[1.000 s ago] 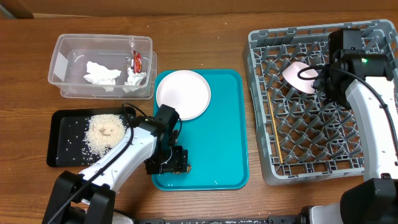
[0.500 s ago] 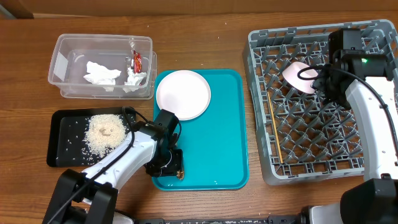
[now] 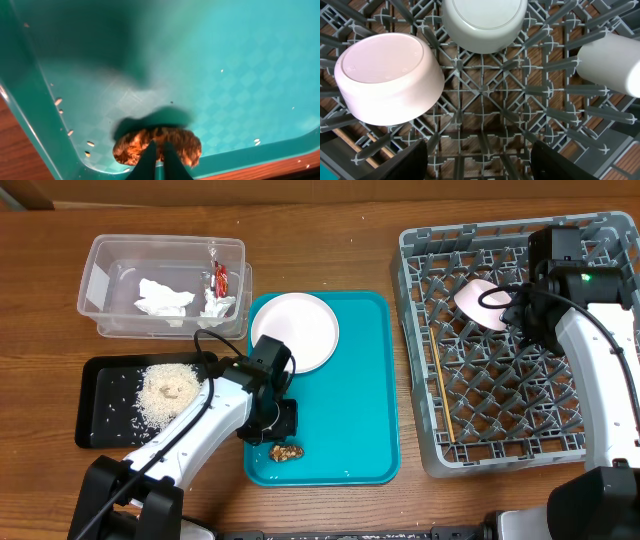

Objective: Sort waste into correct bins and load items into the dishwasher
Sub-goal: 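Grasp the brown food scrap on the tray with the left gripper, then carry the scrap left and drop it onto the black tray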

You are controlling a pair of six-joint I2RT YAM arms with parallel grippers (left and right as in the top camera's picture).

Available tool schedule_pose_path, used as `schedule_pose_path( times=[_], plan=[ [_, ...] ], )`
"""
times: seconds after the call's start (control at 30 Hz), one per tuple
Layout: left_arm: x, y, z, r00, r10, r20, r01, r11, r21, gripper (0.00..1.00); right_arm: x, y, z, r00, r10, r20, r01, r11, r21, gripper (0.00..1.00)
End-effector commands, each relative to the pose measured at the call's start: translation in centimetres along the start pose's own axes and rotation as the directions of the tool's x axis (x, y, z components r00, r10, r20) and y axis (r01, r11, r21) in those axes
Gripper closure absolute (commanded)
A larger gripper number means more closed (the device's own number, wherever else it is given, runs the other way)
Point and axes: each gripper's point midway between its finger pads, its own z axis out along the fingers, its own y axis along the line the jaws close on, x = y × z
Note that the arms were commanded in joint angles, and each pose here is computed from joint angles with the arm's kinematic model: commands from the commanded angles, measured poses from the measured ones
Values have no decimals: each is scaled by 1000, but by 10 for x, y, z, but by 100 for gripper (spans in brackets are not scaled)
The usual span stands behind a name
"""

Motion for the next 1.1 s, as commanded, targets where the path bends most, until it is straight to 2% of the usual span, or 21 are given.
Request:
schedule_pose_path(
  times=[0.0,0.13,0.3,0.87,1.0,1.03,1.07],
  plan=[
    [-5,0,-3,1000,18,11,-18,1000,-19,59,-2,0,-2,1000,0,6,0,1000,-6,32],
    [3,-4,-2,999,46,-23,-46,999,2,45,-2,0,-2,1000,0,6,0,1000,-6,32],
    [20,-1,4,996,36,-82,-37,999,-20,39,-2,0,-2,1000,1,6,0,1000,-6,32],
    [35,14,41,983,-14,-181,1,997,-71,32,-1,0,-2,1000,0,3,0,1000,-4,32],
    [37,16,46,979,-22,-203,5,997,-82,46,-1,0,-2,1000,-1,3,1,1000,-4,32],
    [37,16,46,979,-22,-203,5,997,-81,63,-1,0,-2,1000,-1,3,1,1000,-4,32],
    [37,16,46,979,-22,-203,5,997,-81,72,-1,0,-2,1000,-1,2,1,1000,-4,32]
  ],
)
